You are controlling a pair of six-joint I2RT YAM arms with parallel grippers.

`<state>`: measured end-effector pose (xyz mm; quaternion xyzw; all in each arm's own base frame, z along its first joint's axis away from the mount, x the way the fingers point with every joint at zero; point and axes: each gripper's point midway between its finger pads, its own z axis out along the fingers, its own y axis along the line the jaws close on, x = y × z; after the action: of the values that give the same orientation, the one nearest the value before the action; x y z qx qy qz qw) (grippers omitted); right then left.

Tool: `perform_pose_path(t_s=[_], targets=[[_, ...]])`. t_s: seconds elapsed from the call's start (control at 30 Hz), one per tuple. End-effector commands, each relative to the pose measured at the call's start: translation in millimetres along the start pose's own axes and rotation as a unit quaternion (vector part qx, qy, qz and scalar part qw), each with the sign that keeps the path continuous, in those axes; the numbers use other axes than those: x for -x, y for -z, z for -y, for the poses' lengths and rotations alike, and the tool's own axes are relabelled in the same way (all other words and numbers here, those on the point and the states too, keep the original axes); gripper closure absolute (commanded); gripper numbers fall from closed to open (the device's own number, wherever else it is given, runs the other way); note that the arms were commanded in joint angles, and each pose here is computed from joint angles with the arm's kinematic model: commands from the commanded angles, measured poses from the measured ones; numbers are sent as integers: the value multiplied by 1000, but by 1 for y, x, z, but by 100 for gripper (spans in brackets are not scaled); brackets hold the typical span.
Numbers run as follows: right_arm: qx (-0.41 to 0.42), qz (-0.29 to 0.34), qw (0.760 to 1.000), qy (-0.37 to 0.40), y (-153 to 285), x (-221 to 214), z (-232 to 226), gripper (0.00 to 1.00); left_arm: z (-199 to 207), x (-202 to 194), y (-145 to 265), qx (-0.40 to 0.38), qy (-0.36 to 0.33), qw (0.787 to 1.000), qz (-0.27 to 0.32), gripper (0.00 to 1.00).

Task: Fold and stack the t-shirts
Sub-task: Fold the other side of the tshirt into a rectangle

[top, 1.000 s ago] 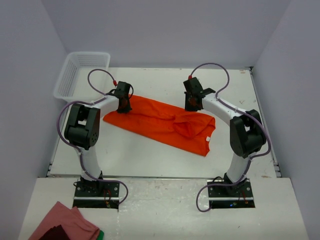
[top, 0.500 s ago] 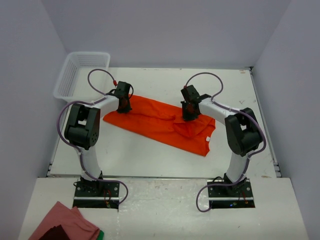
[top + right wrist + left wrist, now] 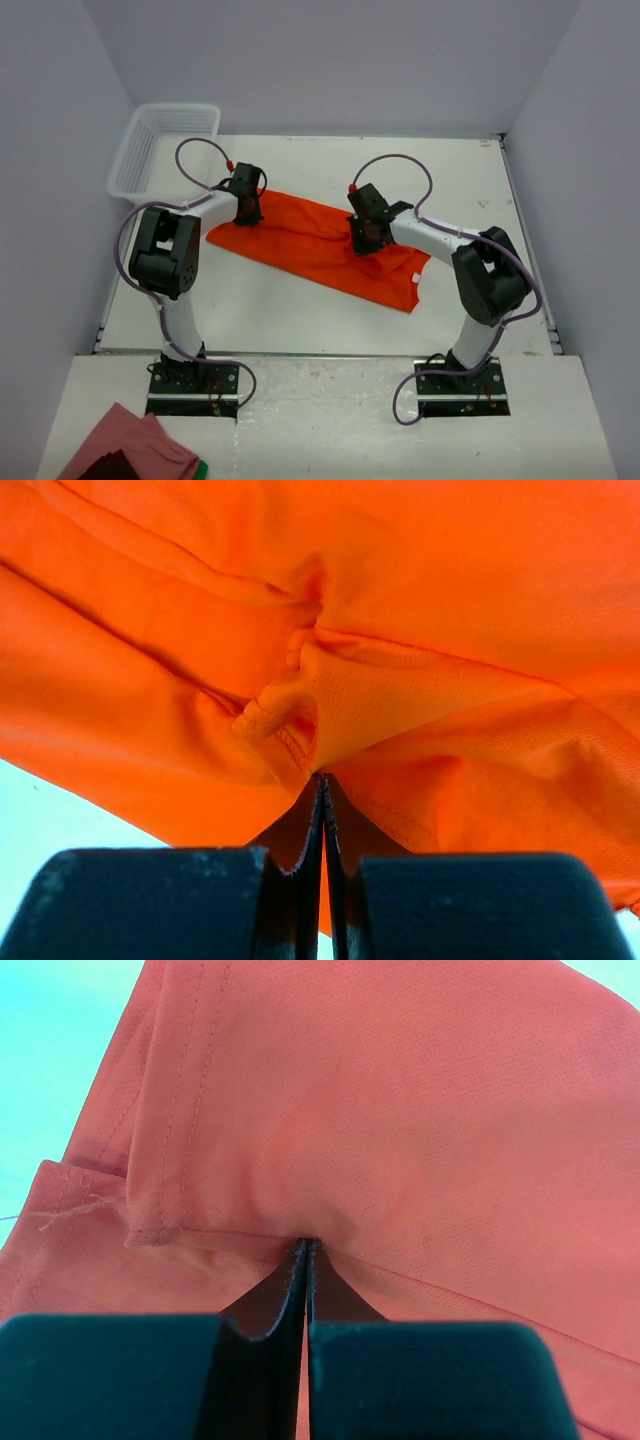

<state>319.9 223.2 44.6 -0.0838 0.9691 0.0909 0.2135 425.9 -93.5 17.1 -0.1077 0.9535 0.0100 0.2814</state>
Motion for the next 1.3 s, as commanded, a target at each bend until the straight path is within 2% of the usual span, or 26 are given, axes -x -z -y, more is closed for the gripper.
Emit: perform_pose_path(t_s=[0.0,0.17,0.27,0.3,0.37,0.47,0.53,0.57,0.6,0.77,0.87,1.03,1.27], targets=[[20,4,1000,-2,0,-2,-9,100,-4,-12,-12,11,-12,1000,-13,100],[11,-12,1000,-2,-14,-11,-9,100,-3,-12,-12,9,-13,1000,-14,100],[0,4,1000,7,-7,-7,-8,100,-2,-11,-8,8,-18,1000,-9,100],[-15,19,1000,12,-2,-4,-5,100,0,-4,2,2,-22,1000,10,100],[-11,48,999,8,17,3,-7,91,11,8,25,-9,-31,998,50,98],[-16,68,998,-8,38,6,-4,79,33,16,54,-39,-37,995,79,95],[-24,81,996,-19,58,8,2,66,56,20,82,-72,-45,991,103,90],[-29,85,996,-29,63,7,4,56,67,18,90,-92,-51,989,105,88],[-33,94,994,-35,73,8,8,53,79,20,100,-117,-56,985,111,84],[-79,83,992,-51,86,-14,31,51,140,-12,122,-204,-110,968,92,76],[-96,70,991,-56,79,-30,41,55,172,-40,109,-246,-143,957,59,75],[-93,67,992,-61,71,-38,43,59,203,-69,97,-264,-178,947,33,75],[-106,59,991,-62,65,-43,48,60,223,-77,95,-272,-191,943,29,75]])
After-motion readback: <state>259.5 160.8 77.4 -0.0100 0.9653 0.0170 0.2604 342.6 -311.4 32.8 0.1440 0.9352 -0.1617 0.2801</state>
